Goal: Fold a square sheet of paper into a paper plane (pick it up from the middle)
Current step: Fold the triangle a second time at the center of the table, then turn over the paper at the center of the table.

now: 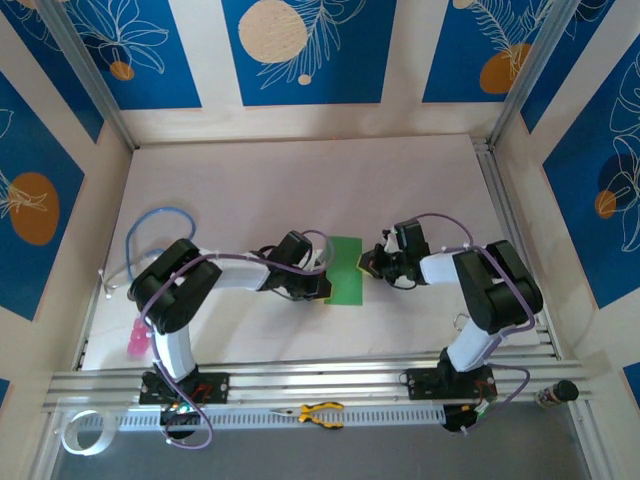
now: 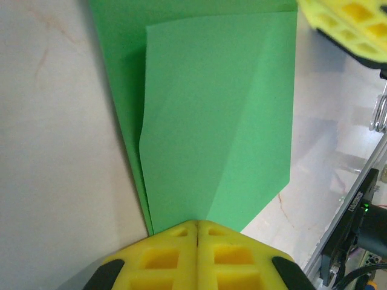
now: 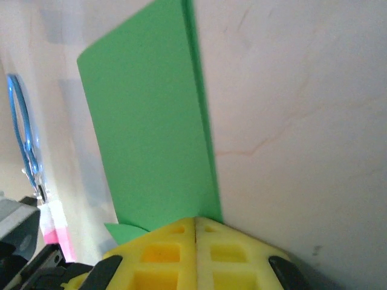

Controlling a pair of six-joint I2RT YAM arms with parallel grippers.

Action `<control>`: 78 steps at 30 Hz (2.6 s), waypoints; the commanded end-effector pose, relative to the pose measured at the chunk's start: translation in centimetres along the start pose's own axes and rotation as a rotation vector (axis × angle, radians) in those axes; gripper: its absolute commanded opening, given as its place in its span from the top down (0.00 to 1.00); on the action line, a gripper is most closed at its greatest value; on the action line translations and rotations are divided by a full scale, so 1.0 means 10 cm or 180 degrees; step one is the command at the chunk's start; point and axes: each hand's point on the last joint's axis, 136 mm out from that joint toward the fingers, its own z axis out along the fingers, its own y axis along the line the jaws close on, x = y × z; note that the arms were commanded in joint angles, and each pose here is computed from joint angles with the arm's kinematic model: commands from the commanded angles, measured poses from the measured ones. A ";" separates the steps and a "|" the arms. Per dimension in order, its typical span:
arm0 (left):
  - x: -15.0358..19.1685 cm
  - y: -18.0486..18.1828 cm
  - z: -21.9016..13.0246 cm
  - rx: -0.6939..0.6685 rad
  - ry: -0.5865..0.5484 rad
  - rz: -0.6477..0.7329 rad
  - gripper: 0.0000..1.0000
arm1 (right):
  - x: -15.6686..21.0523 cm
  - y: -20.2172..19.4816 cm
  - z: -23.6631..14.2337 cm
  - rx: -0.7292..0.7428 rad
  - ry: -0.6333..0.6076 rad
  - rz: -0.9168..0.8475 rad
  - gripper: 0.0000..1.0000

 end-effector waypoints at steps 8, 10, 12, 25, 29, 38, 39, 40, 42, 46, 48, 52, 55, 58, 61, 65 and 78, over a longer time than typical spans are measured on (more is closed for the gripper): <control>0.16 -0.13 0.02 -0.0153 -0.0377 -0.0376 1.00 | 0.28 0.17 -0.36 0.0149 0.0206 -0.0099 0.92; 0.08 -0.27 -0.11 -0.0246 -0.0474 -0.0183 0.95 | 0.41 0.13 -0.43 0.0226 0.0290 -0.0041 0.85; -0.02 -0.40 -0.26 -0.0329 -0.0571 0.0019 0.89 | 0.53 0.13 -0.49 0.0262 0.0354 -0.0021 0.78; -0.29 -0.40 -0.19 -0.0288 -0.0072 0.0491 0.91 | 1.08 0.01 -0.52 0.0615 0.0643 0.0103 0.67; -0.28 -0.26 -0.10 -0.0419 -0.0005 0.0494 0.92 | 1.12 -0.09 -0.51 0.0800 0.0651 0.0172 0.67; -0.20 -0.05 -0.02 -0.0606 0.0117 0.0480 0.95 | 1.13 -0.17 -0.44 0.0914 0.0672 0.0218 0.67; -0.18 -0.02 -0.01 -0.0614 0.0130 0.0468 0.95 | 1.13 -0.16 -0.43 0.0904 0.0679 0.0215 0.67; -0.16 -0.01 0.00 -0.0611 0.0134 0.0456 0.95 | 1.13 -0.16 -0.41 0.0908 0.0682 0.0209 0.67; -0.13 0.03 0.02 -0.0616 0.0156 0.0424 0.96 | 1.12 -0.17 -0.39 0.0921 0.0684 0.0199 0.67; -0.07 0.12 0.06 -0.0629 0.0191 0.0348 0.97 | 1.09 -0.15 -0.33 0.0854 0.0654 0.0204 0.67; -0.04 0.16 0.08 -0.0632 0.0225 0.0324 0.97 | 1.08 -0.16 -0.30 0.0869 0.0650 0.0216 0.67; 0.00 0.21 0.09 -0.0673 0.0259 0.0327 0.98 | 1.05 -0.13 -0.26 0.0825 0.0642 0.0215 0.67; 0.01 0.23 0.09 -0.0692 0.0275 0.0321 0.98 | 1.01 -0.01 -0.21 0.0634 0.0628 0.0152 0.65; 0.01 0.23 0.08 -0.0708 0.0264 0.0325 0.98 | 0.94 0.12 -0.20 0.0488 0.0574 0.0060 0.57; 0.00 0.22 0.08 -0.0698 0.0259 0.0328 0.99 | 0.85 0.19 -0.18 0.0388 0.0559 0.0023 0.56; 0.00 0.22 0.09 -0.0691 0.0260 0.0324 0.99 | 0.74 0.25 -0.17 0.0244 0.0558 0.0009 0.55; 0.03 0.24 0.08 -0.0695 0.0265 0.0296 0.99 | 0.55 0.38 -0.07 -0.0052 0.0649 -0.0217 0.55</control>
